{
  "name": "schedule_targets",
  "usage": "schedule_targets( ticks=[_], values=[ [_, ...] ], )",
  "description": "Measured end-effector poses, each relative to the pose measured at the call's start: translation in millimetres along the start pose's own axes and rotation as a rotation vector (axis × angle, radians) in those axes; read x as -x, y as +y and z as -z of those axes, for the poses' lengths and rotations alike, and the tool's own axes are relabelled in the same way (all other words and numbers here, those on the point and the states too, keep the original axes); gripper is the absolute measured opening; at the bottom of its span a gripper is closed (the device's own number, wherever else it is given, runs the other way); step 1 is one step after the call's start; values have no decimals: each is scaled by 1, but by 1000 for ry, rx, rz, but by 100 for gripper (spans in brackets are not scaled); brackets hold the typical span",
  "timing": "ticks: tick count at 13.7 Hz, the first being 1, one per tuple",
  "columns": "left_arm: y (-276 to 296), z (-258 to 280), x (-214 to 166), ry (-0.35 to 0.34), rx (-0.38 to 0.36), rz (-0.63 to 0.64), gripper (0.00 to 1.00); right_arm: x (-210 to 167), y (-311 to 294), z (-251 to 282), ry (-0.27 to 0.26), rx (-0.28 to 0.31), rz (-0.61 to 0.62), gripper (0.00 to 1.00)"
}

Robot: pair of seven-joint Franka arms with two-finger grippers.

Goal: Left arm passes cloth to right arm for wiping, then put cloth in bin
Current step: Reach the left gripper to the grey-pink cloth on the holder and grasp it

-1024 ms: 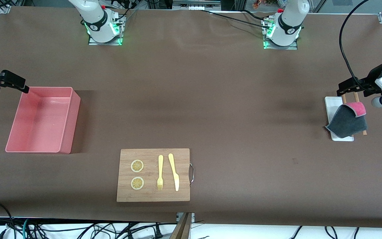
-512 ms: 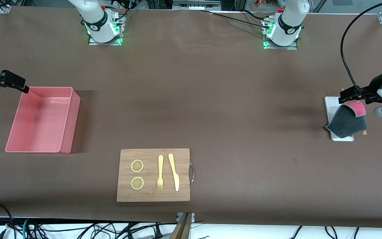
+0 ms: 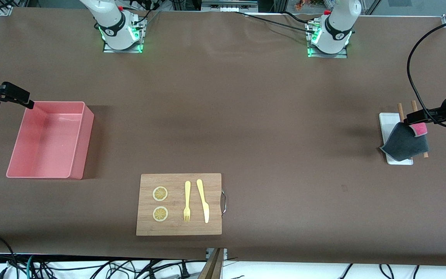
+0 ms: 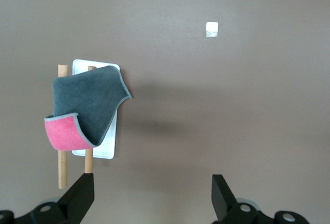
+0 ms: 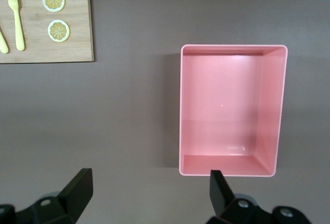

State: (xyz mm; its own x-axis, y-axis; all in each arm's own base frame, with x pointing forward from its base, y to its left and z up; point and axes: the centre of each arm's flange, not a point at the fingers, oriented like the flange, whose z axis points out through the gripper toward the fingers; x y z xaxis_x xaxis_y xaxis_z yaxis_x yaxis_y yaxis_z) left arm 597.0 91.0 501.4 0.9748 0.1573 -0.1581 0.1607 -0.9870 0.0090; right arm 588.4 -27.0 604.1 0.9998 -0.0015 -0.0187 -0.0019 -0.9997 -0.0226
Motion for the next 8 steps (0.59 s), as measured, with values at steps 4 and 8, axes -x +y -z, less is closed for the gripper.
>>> schedule_targets(
  ticks=[4,8],
  values=[
    [-27,-35,-19,-25,-66,139,100,0,0,0,0,0,1,100],
    [-54,-96,-38,-74,-179,218,100,0,0,0,0,0,2,100]
  ],
)
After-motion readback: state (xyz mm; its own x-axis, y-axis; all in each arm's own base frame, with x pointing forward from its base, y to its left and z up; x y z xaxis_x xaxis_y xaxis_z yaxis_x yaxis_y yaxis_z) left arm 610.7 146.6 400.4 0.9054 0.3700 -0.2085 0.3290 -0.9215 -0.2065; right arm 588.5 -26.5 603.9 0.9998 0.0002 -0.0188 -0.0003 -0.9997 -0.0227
